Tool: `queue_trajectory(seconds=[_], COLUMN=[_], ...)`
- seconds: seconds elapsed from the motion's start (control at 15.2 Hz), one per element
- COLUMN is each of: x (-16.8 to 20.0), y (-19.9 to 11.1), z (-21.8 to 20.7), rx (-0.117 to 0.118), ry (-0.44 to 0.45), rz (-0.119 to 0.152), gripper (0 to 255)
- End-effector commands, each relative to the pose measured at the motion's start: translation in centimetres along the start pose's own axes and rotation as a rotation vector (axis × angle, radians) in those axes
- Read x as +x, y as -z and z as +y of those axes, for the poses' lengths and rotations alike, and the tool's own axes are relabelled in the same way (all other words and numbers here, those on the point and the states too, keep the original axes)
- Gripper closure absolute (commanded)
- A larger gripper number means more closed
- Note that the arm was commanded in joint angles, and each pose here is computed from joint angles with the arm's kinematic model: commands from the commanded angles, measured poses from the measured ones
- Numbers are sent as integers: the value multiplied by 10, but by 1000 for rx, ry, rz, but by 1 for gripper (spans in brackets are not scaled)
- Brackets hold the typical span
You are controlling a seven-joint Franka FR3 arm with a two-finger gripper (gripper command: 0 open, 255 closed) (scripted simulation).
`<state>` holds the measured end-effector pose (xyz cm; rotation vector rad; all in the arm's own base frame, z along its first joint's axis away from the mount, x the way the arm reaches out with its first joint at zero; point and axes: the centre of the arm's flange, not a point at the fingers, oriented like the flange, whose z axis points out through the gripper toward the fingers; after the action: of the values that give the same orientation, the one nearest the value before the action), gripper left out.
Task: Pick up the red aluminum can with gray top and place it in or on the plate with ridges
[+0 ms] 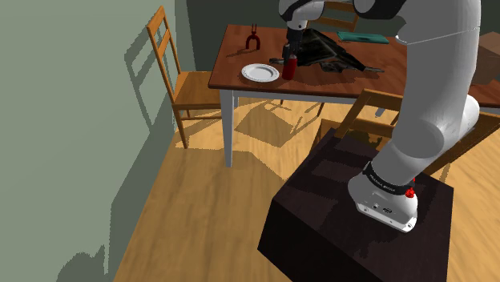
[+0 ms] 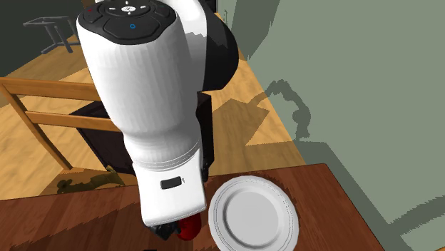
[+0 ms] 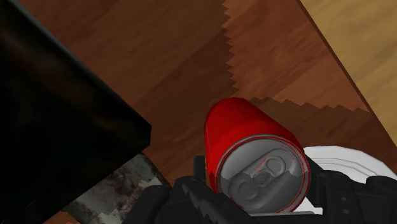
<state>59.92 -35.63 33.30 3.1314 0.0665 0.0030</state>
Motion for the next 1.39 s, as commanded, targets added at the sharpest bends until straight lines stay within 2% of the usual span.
queue_trajectory(seconds=[0.0,0.13,1.25,1.32], x=[0,0,0,11], y=[0,0,89,91], z=[0,0,1,-7], rx=[0,0,0,0], ry=[0,0,0,0], rz=[0,0,0,0], gripper=[255,255,255,255])
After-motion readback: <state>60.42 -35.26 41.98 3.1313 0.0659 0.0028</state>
